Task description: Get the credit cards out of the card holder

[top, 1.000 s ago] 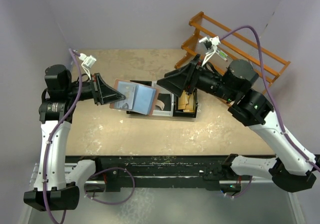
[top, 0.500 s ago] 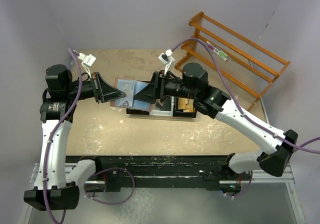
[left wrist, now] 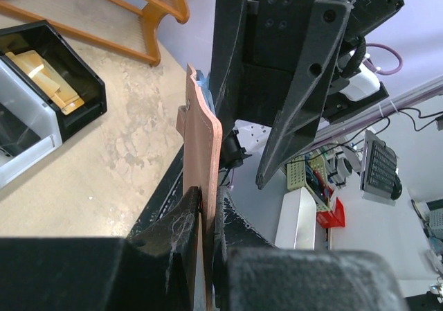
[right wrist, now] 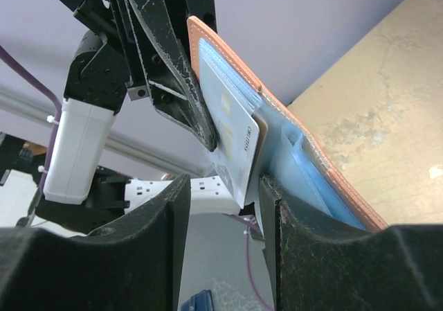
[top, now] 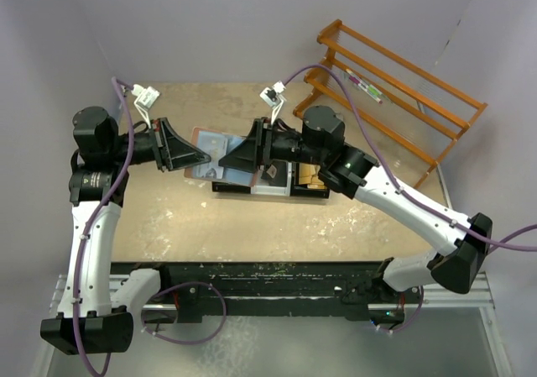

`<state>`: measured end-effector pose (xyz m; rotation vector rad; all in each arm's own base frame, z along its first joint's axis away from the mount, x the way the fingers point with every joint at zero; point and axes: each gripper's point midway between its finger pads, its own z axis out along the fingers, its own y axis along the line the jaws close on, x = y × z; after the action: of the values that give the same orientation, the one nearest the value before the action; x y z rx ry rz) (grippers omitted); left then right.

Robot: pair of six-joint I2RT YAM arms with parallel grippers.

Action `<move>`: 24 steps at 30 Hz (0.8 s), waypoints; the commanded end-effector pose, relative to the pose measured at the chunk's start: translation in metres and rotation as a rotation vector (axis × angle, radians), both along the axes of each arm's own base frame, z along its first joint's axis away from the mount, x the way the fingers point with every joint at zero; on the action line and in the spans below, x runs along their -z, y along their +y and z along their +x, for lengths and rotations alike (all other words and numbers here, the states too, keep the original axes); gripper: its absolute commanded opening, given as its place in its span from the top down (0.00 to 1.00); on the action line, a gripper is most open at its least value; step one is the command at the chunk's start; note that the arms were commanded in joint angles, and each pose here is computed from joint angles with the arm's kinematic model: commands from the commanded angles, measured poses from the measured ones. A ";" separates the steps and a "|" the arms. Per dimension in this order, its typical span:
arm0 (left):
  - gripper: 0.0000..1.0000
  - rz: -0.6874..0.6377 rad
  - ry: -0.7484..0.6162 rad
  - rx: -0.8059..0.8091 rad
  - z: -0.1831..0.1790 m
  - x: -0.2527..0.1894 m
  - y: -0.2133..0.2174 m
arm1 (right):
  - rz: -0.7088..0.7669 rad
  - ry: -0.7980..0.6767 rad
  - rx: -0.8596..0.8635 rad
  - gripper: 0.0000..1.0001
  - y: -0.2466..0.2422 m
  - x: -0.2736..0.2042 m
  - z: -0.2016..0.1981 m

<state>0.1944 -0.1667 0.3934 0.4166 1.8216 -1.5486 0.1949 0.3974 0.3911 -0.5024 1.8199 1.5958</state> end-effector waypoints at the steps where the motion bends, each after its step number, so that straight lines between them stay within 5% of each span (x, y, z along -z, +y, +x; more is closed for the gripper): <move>1: 1.00 -0.017 -0.059 0.055 -0.015 -0.014 -0.002 | 0.056 -0.017 -0.035 0.54 0.005 -0.012 -0.005; 15: 1.00 -0.018 -0.055 0.040 -0.012 -0.012 -0.002 | 0.100 -0.002 -0.043 0.89 0.009 -0.016 -0.004; 19: 0.91 -0.011 -0.067 0.035 -0.012 -0.012 -0.002 | 0.057 0.022 -0.036 1.00 0.005 -0.005 -0.005; 24: 0.85 -0.005 -0.056 0.028 -0.010 -0.009 -0.001 | 0.067 0.015 -0.038 1.00 -0.002 -0.009 -0.012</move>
<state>0.1904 -0.1666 0.3982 0.4270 1.8010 -1.5553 0.1947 0.4012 0.3817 -0.4695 1.8418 1.6490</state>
